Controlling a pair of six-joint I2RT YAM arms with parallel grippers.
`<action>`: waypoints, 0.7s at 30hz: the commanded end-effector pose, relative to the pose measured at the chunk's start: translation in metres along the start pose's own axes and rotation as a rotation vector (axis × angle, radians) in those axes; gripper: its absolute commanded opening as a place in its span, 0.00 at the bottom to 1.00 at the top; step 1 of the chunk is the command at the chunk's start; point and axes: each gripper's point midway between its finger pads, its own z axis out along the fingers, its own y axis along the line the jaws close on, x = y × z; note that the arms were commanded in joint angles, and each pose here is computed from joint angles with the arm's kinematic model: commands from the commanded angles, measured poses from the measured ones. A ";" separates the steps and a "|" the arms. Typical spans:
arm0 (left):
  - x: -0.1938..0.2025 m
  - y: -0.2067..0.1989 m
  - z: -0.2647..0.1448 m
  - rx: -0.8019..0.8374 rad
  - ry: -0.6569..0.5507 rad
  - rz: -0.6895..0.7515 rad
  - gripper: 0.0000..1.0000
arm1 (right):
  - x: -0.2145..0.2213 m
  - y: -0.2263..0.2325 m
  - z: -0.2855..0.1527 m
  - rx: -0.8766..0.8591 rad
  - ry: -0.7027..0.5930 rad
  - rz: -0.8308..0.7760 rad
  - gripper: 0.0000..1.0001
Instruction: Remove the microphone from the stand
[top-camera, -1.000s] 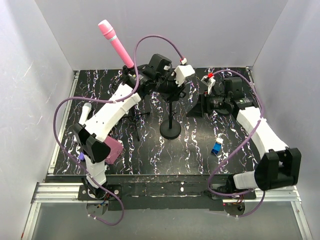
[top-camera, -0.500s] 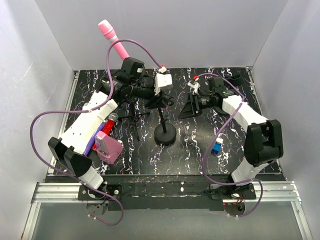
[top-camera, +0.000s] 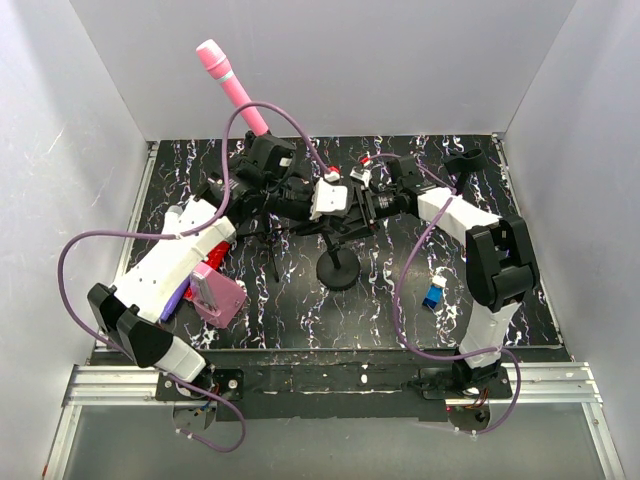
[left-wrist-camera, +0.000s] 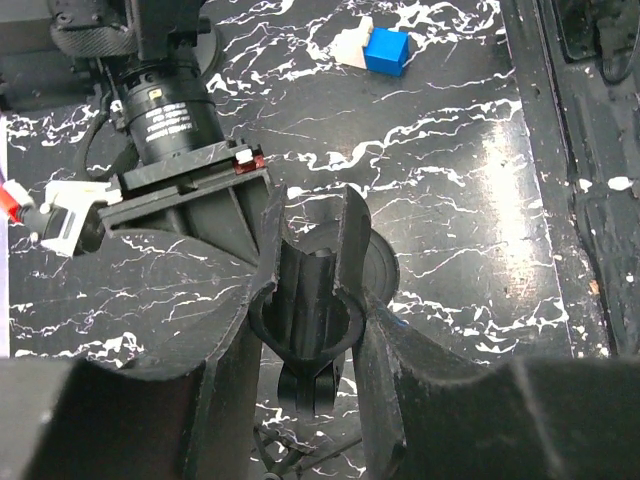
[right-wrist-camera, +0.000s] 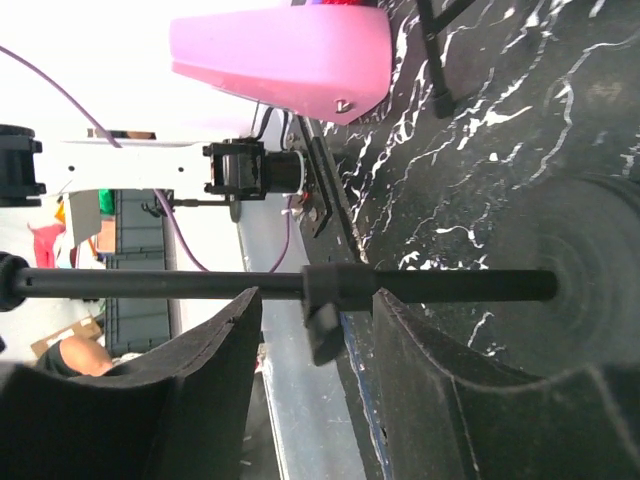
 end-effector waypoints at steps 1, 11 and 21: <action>-0.034 0.007 -0.021 -0.086 -0.070 0.195 0.00 | -0.006 0.024 0.005 -0.078 0.024 -0.055 0.53; -0.031 0.008 -0.020 -0.112 -0.066 0.214 0.00 | 0.005 0.022 -0.001 -0.066 0.029 -0.067 0.58; -0.028 0.010 -0.020 -0.122 -0.056 0.225 0.00 | 0.005 0.014 -0.001 -0.029 0.027 -0.053 0.42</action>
